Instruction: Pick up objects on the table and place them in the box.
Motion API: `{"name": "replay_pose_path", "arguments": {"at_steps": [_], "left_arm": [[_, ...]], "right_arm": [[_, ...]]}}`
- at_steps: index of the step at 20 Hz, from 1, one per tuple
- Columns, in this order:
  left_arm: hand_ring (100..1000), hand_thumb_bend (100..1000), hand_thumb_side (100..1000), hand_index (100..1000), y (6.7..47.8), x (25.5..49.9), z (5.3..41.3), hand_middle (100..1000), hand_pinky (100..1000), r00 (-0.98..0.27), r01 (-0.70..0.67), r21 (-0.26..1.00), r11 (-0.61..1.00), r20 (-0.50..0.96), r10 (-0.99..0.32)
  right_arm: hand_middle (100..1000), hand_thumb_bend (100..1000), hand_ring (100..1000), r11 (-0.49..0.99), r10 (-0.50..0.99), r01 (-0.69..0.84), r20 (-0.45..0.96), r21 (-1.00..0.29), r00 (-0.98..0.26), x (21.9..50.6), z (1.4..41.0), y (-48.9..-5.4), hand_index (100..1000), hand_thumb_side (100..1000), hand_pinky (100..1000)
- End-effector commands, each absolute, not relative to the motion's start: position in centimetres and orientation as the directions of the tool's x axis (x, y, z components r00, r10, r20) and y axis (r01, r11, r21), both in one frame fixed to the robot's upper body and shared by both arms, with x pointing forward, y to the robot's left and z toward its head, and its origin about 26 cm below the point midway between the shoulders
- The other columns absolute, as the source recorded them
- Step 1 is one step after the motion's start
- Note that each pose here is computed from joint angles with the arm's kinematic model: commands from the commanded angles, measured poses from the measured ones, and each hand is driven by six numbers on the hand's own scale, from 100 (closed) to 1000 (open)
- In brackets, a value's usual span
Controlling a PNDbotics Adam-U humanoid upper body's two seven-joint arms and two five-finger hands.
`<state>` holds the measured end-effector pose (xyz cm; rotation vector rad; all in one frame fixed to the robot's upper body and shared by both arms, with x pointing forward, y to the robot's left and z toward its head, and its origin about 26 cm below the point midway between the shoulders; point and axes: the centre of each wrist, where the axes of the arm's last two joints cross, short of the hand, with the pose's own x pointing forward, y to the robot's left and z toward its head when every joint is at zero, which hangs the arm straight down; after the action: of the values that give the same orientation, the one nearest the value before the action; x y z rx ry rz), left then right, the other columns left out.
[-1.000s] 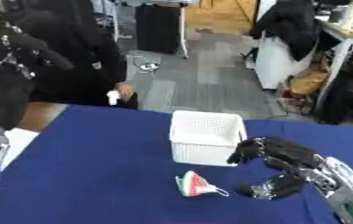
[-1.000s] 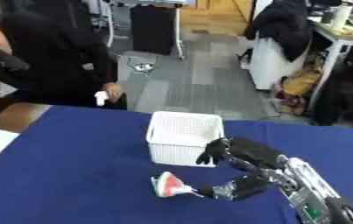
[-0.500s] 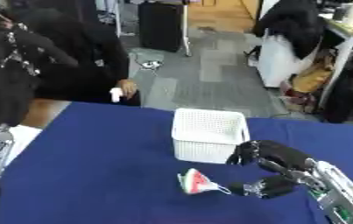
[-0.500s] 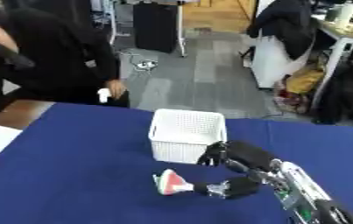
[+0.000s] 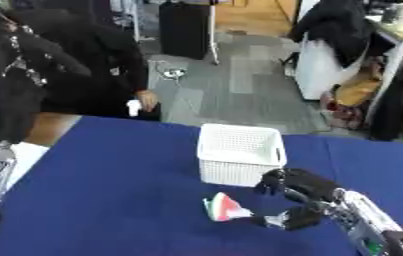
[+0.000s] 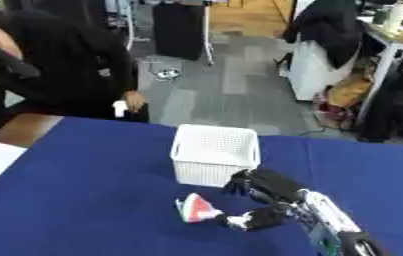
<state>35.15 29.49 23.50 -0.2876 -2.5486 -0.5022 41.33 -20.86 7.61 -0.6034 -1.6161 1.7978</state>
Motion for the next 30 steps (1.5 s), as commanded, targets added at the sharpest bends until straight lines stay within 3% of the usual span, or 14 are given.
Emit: {"name": "replay_pose_path", "arguments": {"at_steps": [1, 5, 20, 30], "left_arm": [[577, 124, 845, 674, 29.4, 35.1, 24.6, 717, 608, -0.856, 0.294, 0.317, 0.902, 0.506, 0.101], [577, 124, 845, 674, 29.4, 35.1, 24.6, 718, 608, -0.857, 0.296, 0.317, 0.901, 0.505, 0.103], [577, 125, 846, 675, 29.0, 35.1, 24.7, 720, 608, -0.855, 0.307, 0.313, 0.899, 0.506, 0.115], [576, 125, 847, 674, 28.8, 35.1, 24.7, 720, 607, -0.853, 0.313, 0.311, 0.897, 0.507, 0.122]], "right_arm": [[631, 557, 589, -0.053, 0.735, -0.103, 0.031, -0.993, -0.677, 42.1, 8.2, -20.7, 773, 1000, 577], [651, 574, 616, -0.097, 0.749, -0.063, -0.031, -0.993, -0.661, 42.3, 8.0, -20.4, 775, 1000, 631], [645, 567, 622, -0.150, 0.769, 0.076, -0.165, -0.986, -0.617, 43.2, 8.1, -18.7, 745, 1000, 636], [641, 569, 603, -0.084, 0.764, 0.050, -0.096, -0.995, -0.638, 42.5, 5.8, -17.3, 759, 1000, 613]]}}
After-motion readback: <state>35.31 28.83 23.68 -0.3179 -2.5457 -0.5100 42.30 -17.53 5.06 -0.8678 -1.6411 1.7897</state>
